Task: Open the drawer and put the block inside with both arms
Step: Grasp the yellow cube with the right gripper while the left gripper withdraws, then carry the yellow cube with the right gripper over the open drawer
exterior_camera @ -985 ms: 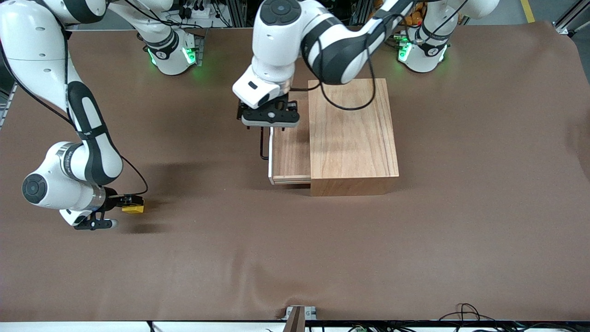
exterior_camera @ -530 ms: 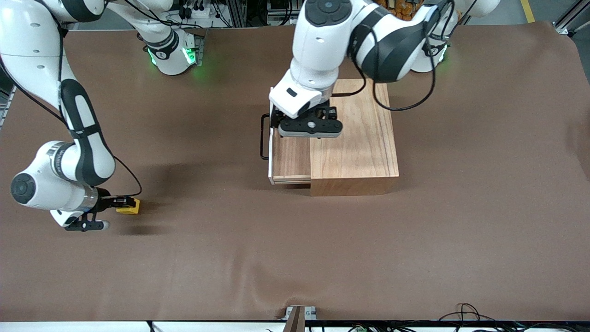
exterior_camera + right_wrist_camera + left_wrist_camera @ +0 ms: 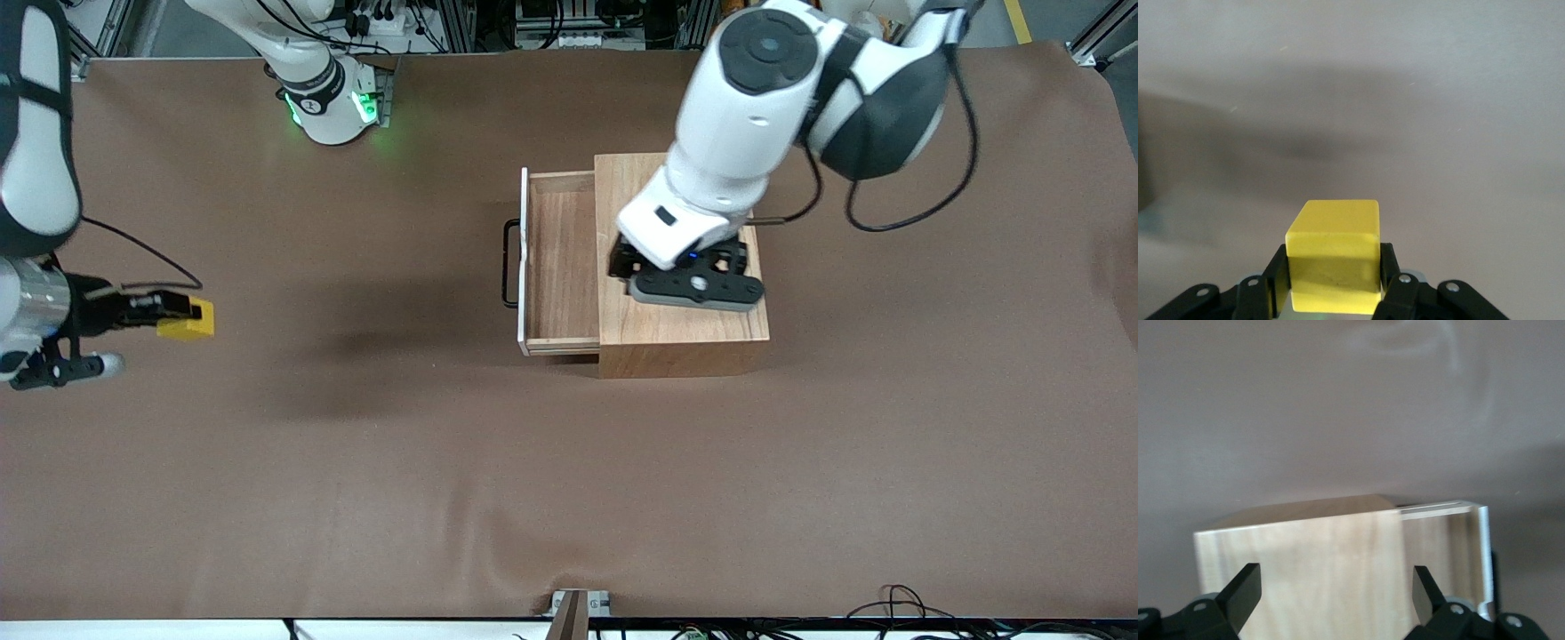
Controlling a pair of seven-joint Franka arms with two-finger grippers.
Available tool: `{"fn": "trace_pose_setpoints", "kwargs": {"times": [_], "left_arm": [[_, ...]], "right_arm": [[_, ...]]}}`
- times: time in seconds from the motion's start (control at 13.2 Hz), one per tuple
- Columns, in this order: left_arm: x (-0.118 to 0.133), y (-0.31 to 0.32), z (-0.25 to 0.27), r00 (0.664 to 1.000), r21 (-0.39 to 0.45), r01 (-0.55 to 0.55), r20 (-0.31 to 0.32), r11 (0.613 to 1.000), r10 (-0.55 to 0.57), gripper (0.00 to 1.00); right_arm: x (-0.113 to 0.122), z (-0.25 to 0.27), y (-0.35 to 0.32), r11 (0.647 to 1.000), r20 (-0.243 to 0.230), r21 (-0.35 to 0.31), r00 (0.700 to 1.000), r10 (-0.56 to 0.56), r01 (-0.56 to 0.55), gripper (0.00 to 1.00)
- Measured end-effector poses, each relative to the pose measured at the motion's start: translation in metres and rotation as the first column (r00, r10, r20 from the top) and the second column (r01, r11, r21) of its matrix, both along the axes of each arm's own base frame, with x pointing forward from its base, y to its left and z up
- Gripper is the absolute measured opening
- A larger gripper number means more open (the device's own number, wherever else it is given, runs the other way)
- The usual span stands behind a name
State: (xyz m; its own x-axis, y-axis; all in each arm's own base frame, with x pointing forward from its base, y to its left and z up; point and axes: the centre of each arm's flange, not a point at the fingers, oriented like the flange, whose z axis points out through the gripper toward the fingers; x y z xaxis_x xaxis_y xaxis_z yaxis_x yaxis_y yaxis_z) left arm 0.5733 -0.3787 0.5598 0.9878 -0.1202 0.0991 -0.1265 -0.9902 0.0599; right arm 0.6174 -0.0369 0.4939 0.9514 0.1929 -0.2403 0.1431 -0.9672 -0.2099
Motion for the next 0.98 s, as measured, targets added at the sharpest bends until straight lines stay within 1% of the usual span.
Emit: {"fn": "trace_pose_setpoints", "kwargs": {"times": [0.15, 0.23, 0.38, 0.53, 0.68, 0.83, 0.98], "left_arm": [[0.014, 0.036, 0.005, 0.998, 0.006, 0.050, -0.026, 0.999, -0.049, 1.00], [0.021, 0.055, 0.007, 0.997, -0.003, 0.073, -0.041, 0.997, -0.073, 1.00], [0.036, 0.098, 0.012, 0.991, -0.033, 0.118, -0.064, 0.992, -0.120, 1.00], [0.047, 0.142, 0.017, 0.987, -0.041, 0.128, -0.088, 0.991, -0.131, 1.00], [0.051, 0.176, 0.021, 0.987, -0.036, 0.109, -0.118, 0.993, -0.113, 1.00], [0.051, 0.204, 0.026, 0.986, -0.038, 0.089, -0.141, 0.995, -0.094, 1.00], [0.046, 0.227, 0.031, 0.981, -0.039, 0.068, -0.180, 0.997, -0.074, 1.00]], "right_arm": [[-0.003, 0.022, 0.036, 0.998, -0.015, 0.042, 0.998, 0.057, -0.056, 0.56], [-0.003, 0.025, 0.057, 0.995, -0.012, 0.061, 0.996, 0.085, -0.084, 0.56], [-0.006, 0.027, 0.102, 0.988, -0.012, 0.074, 0.990, 0.138, -0.137, 0.56], [-0.014, 0.027, 0.158, 0.985, -0.021, 0.058, 0.986, 0.163, -0.161, 0.56], [-0.027, 0.029, 0.230, 0.988, -0.009, 0.024, 0.988, 0.151, -0.151, 0.56], [-0.048, 0.031, 0.307, 0.993, 0.027, -0.005, 0.992, 0.121, -0.121, 0.56], [-0.074, 0.023, 0.377, 0.998, 0.060, -0.024, 0.996, 0.065, -0.063, 0.56]]}}
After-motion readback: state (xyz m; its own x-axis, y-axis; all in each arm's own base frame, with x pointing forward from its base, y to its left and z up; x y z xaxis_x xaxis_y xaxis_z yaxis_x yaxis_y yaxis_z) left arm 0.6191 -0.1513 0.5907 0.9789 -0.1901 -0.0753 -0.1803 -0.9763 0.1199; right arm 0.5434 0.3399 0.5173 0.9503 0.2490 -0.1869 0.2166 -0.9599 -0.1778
